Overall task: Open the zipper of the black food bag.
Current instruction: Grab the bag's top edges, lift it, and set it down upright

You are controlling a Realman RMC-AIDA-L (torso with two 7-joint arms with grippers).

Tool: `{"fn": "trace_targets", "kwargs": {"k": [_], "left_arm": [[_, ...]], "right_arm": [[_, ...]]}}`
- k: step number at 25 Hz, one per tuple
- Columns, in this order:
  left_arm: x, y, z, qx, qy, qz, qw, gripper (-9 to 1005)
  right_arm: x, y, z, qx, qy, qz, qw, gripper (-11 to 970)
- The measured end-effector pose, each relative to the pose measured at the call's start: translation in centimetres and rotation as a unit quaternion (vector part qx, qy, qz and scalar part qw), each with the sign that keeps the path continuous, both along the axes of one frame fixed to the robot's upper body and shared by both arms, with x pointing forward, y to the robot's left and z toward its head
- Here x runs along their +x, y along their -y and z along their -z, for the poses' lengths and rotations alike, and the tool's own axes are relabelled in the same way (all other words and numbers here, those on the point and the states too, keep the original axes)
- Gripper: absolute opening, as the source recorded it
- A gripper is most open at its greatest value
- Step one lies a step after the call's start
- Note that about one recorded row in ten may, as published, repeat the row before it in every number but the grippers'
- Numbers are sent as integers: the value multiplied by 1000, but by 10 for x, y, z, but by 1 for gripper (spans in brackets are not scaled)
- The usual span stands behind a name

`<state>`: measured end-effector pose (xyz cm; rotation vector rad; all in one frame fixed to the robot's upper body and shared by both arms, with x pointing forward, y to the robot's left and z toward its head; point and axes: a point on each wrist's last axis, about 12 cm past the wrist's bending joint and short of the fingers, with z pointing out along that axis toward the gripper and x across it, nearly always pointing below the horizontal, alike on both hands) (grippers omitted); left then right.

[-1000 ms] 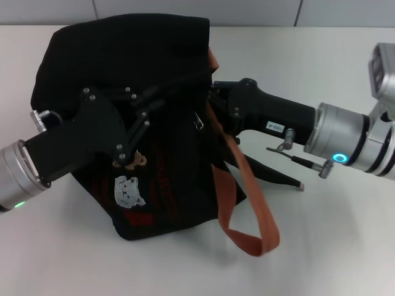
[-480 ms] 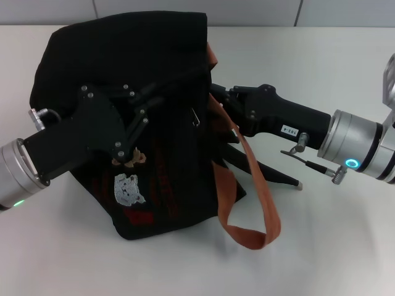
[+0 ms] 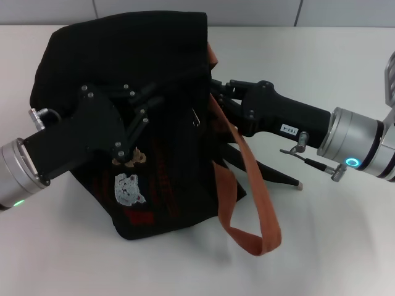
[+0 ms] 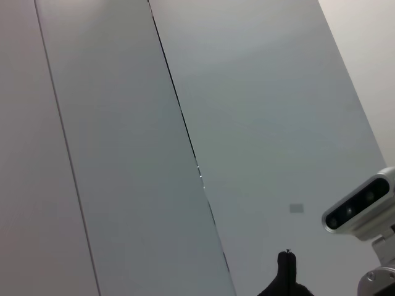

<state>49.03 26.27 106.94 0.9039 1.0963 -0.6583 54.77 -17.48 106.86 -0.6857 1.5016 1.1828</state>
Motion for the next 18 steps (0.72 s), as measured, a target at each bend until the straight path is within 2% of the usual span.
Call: {"fn": "trace_targets", "kwargs": {"k": [11,18], "left_arm": [[0,2,-1,-4,2,3,1000,88],[-3,3,-1,-9,15,6,1000,88]], "right_arm": [[3,-12,-10,2,68,-10,998,377],[7,-19,-16,8,80,-15,997,402]]}}
